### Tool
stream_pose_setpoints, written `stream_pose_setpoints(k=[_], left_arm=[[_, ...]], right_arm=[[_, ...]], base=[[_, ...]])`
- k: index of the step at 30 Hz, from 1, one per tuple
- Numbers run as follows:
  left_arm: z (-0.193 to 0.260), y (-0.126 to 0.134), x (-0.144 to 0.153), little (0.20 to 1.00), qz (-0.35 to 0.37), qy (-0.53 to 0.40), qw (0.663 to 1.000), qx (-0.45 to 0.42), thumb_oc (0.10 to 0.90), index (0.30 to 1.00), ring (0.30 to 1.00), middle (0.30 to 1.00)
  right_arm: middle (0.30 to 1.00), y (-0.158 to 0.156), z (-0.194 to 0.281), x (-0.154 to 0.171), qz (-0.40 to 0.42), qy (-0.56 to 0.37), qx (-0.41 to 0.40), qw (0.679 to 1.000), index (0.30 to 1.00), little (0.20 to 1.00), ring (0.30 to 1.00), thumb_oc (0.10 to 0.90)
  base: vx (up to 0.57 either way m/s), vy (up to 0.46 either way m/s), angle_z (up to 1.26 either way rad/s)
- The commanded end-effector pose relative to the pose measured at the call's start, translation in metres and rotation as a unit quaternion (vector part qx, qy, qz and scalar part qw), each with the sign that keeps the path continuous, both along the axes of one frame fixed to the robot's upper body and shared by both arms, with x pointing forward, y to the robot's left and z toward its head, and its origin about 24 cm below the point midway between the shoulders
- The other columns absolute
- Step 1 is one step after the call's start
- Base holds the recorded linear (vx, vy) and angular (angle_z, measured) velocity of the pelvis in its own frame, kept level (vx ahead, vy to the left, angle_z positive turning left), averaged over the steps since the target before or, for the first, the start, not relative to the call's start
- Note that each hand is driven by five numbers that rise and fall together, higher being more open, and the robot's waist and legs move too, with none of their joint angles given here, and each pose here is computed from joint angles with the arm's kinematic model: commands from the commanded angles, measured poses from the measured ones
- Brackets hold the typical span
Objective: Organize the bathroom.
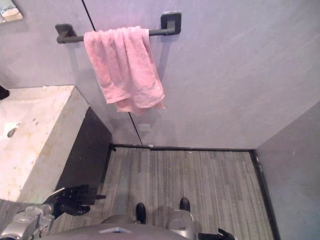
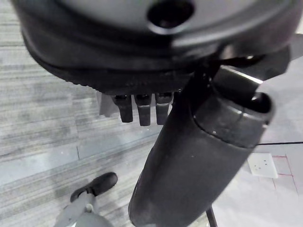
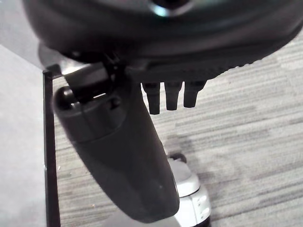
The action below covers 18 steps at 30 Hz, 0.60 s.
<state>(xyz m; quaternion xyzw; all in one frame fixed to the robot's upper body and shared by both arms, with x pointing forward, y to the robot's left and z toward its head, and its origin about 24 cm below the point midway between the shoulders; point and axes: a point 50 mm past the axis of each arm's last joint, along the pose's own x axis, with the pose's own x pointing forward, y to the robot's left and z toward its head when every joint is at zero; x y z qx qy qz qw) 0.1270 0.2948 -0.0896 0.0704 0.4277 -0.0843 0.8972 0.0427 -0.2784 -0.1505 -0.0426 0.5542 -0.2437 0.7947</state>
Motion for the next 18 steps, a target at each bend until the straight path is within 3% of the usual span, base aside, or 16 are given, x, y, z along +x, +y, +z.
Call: stream_pose_setpoints(k=[1,3,7,10,14,18], left_arm=[[0.035,0.026,0.026,0.900,0.056,-0.103,0.993,0.012,0.800,0.900,0.900,0.900],[0.051,0.036,0.032,0.900,0.102,-0.155,0.982,0.022,0.800,0.900,0.900,0.900],[0.077,0.046,0.030,0.900,0.105,-0.210,0.971,0.037,0.800,0.900,0.900,0.900],[0.088,0.048,0.031,0.900,0.098,-0.223,0.968,0.050,0.800,0.900,0.900,0.900],[0.145,0.056,0.042,0.900,0.085,-0.322,0.941,0.067,0.800,0.900,0.900,0.900],[0.186,0.049,0.063,0.900,0.070,-0.406,0.907,0.081,0.800,0.900,0.900,0.900]], right_arm=[[0.900,-0.019,0.013,0.023,0.005,-0.062,-0.027,0.998,0.900,0.900,0.900,0.800],[0.900,-0.011,0.027,0.049,-0.017,-0.161,0.007,0.987,0.900,0.900,0.900,0.800],[0.900,-0.027,0.057,0.065,-0.066,-0.277,-0.004,0.959,0.900,0.900,0.900,0.800],[0.900,-0.035,0.071,0.071,-0.081,-0.311,-0.022,0.947,0.900,0.900,0.900,0.800],[0.900,-0.058,0.142,0.109,-0.064,-0.456,-0.119,0.880,0.900,0.900,0.900,0.800],[0.900,-0.061,0.198,0.143,-0.007,-0.535,-0.165,0.828,0.900,0.900,0.900,0.800]], base=[[-0.01,-0.036,0.22],[-0.02,-0.109,0.26],[-0.02,-0.078,0.02],[0.02,-0.048,0.08],[0.05,-0.048,0.07],[0.03,-0.049,0.02]])
